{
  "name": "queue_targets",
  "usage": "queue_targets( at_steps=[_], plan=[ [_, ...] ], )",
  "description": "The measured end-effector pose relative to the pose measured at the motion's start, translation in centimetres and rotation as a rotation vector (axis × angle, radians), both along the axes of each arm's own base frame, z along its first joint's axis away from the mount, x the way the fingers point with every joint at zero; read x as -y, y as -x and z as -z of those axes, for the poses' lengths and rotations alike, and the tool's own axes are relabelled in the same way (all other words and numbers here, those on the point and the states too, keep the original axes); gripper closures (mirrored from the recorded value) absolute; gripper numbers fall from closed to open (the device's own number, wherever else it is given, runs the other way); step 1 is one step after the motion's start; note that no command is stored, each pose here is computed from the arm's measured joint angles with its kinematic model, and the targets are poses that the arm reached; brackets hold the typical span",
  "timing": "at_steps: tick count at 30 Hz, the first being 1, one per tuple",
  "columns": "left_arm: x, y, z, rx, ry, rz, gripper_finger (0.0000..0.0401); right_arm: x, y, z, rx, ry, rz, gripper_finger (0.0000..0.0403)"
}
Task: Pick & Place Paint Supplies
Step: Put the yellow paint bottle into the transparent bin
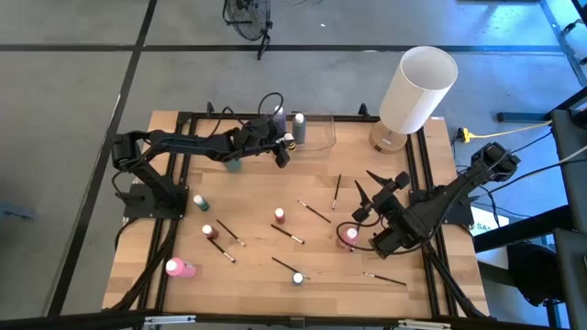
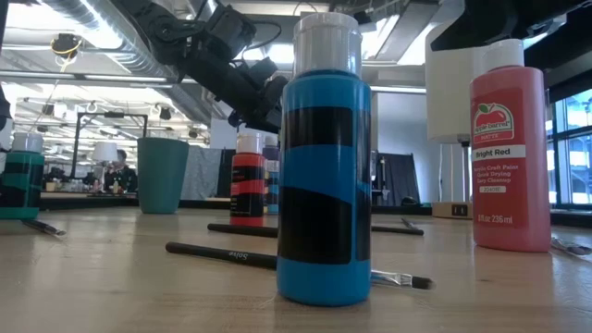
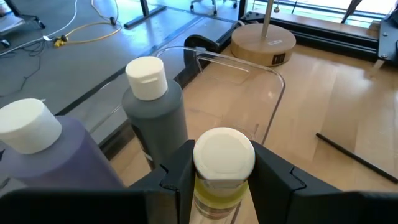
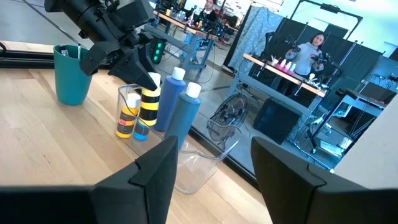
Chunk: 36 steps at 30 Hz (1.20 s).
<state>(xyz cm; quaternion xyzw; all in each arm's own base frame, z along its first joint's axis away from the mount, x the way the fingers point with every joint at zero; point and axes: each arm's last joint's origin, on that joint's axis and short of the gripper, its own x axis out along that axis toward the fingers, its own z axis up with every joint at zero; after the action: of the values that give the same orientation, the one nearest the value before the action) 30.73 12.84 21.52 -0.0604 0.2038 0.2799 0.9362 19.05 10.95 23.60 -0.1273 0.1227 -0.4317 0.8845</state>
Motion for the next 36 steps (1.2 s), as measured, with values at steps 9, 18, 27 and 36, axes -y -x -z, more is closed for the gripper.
queue_targets(
  at_steps=[9,18,27,36],
  plan=[
    [0.0,0.1,0.1,-0.012,0.005,0.001,0.0287,0.0,0.0,0.0,0.005,-0.003,0.0,0.0197],
    [0.0,0.0,0.5,-0.039,0.0,0.005,0.0287,0.0,-0.1,0.0,0.008,-0.006,0.0,0.0197],
    [-0.7,-0.5,2.3,-0.069,0.031,0.012,0.0287,-0.1,-0.1,0.0,0.019,-0.004,0.0,0.0197],
    [-1.4,-0.4,2.8,-0.077,0.041,-0.003,0.0287,-0.1,-0.1,0.0,0.017,-0.003,-0.001,0.0197]
  ],
)
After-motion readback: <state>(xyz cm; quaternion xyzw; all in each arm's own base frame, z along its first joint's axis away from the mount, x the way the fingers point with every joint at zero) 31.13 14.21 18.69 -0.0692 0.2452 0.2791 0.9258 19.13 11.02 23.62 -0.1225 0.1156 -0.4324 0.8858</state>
